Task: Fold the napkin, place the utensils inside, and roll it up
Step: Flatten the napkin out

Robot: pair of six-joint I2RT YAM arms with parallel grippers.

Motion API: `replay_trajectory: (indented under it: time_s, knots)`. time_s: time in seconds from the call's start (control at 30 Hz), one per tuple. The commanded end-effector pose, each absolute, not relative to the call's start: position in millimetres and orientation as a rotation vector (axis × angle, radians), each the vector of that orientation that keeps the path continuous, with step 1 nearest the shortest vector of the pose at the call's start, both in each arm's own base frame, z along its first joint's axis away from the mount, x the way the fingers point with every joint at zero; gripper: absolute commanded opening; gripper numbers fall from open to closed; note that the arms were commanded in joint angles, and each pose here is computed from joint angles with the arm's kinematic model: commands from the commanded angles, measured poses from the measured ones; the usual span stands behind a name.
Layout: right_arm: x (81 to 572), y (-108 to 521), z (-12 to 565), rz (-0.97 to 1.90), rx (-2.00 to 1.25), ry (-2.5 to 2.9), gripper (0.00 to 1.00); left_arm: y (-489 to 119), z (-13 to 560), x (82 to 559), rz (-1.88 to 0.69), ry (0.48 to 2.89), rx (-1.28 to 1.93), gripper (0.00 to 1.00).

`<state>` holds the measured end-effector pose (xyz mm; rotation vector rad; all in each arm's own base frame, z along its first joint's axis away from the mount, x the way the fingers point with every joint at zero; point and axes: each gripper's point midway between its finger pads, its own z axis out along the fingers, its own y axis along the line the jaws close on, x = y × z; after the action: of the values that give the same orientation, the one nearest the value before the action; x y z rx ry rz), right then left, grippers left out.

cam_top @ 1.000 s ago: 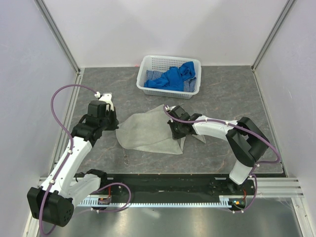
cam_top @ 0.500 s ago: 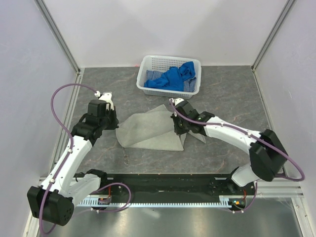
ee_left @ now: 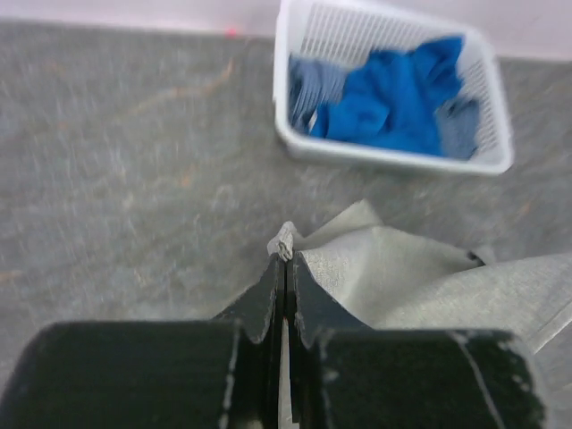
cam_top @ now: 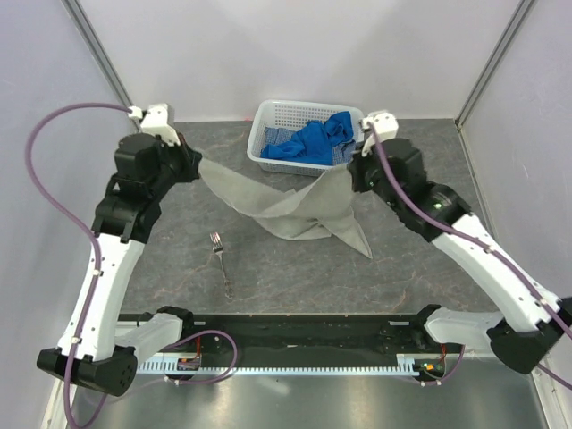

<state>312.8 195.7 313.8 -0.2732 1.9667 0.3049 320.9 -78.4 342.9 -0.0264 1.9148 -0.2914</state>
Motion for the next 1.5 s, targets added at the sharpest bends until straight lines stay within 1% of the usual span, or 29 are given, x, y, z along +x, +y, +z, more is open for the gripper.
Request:
replay_trajectory:
  time_s: [0.0, 0.03, 0.1, 0.13, 0.2, 0.23, 0.37, 0.47, 0.57, 0.63, 0.73, 0.77, 0.83, 0.87, 0.93, 0.97, 1.0, 1.07, 1.1, 1.13, 1.2, 1.23, 1.3, 1.47]
  knots:
    - [303.1, 154.3, 418.6, 0.218, -0.188, 1.726, 0.0, -82.2, 423.5, 316.6, -0.367, 1.733, -0.034, 0.02]
    - [300.3, 150.0, 432.0, 0.217, -0.18, 1.695, 0.0, -80.8, 446.2, 312.0, -0.369, 1.684, -0.03, 0.02]
    - [288.5, 138.3, 468.7, 0.236, -0.146, 1.612, 0.0, -77.6, 466.9, 304.6, -0.365, 1.641, -0.031, 0.02]
    - [284.3, 131.9, 481.3, 0.231, -0.135, 1.581, 0.0, -75.2, 490.0, 295.9, -0.365, 1.587, -0.024, 0.02]
    - [269.7, 120.1, 514.4, 0.255, -0.11, 1.503, 0.0, -72.1, 508.8, 286.1, -0.36, 1.548, -0.019, 0.02]
    - [264.4, 116.1, 524.8, 0.26, -0.11, 1.477, 0.0, -69.7, 530.5, 275.2, -0.364, 1.496, -0.016, 0.02]
    - [236.9, 94.2, 574.5, 0.296, -0.07, 1.36, 0.0, -55.8, 582.5, 240.0, -0.348, 1.363, -0.034, 0.02]
    - [225.3, 88.4, 594.3, 0.323, -0.066, 1.313, 0.0, -52.8, 607.5, 216.7, -0.364, 1.288, -0.025, 0.02]
    - [226.1, 89.1, 603.4, 0.321, -0.068, 1.291, 0.0, -57.8, 619.4, 210.5, -0.395, 1.258, 0.0, 0.02]
    - [240.5, 90.4, 600.6, 0.261, -0.06, 1.309, 0.0, -67.5, 618.4, 219.8, -0.425, 1.272, 0.032, 0.02]
    - [268.3, 98.2, 590.0, 0.171, -0.058, 1.347, 0.0, -86.6, 600.2, 261.9, -0.46, 1.359, 0.072, 0.02]
    - [277.3, 97.7, 585.1, 0.13, -0.044, 1.364, 0.0, -94.2, 586.2, 289.6, -0.469, 1.416, 0.071, 0.02]
    - [300.3, 105.6, 574.9, 0.077, -0.053, 1.397, 0.0, -100.2, 572.7, 316.0, -0.471, 1.464, 0.067, 0.02]
    - [311.7, 101.4, 570.8, 0.052, -0.047, 1.408, 0.0, -106.0, 557.7, 342.1, -0.469, 1.514, 0.065, 0.02]
    - [336.2, 100.0, 562.3, 0.021, -0.036, 1.433, 0.0, -111.1, 548.6, 363.9, -0.476, 1.543, 0.062, 0.02]
    - [347.6, 87.9, 561.7, 0.002, -0.014, 1.435, 0.0, -112.0, 553.2, 369.8, -0.478, 1.532, 0.064, 0.02]
    - [362.0, 86.1, 555.2, -0.012, -0.013, 1.453, 0.0, -116.4, 544.9, 387.2, -0.479, 1.554, 0.065, 0.02]
    - [372.7, 69.2, 566.3, -0.022, 0.017, 1.425, 0.0, -115.9, 556.5, 394.6, -0.468, 1.519, 0.068, 0.02]
    - [384.0, 72.9, 564.4, -0.005, 0.003, 1.431, 0.0, -117.2, 555.4, 404.9, -0.463, 1.518, 0.07, 0.02]
    - [381.9, 69.4, 581.5, 0.002, 0.009, 1.392, 0.0, -119.3, 565.1, 406.4, -0.461, 1.483, 0.094, 0.02]
    - [393.1, 65.3, 589.8, -0.016, 0.004, 1.373, 0.0, -121.0, 588.9, 403.3, -0.465, 1.411, 0.119, 0.02]
    - [386.8, 60.9, 609.5, -0.012, 0.018, 1.325, 0.0, -124.1, 598.6, 404.1, -0.477, 1.374, 0.135, 0.02]
    - [387.6, 53.5, 621.4, -0.033, 0.029, 1.295, 0.0, -126.7, 620.4, 394.2, -0.498, 1.303, 0.159, 0.02]
    - [344.9, 28.1, 670.1, -0.092, 0.074, 1.16, 0.0, -128.2, 667.9, 350.3, -0.545, 1.138, 0.209, 0.02]
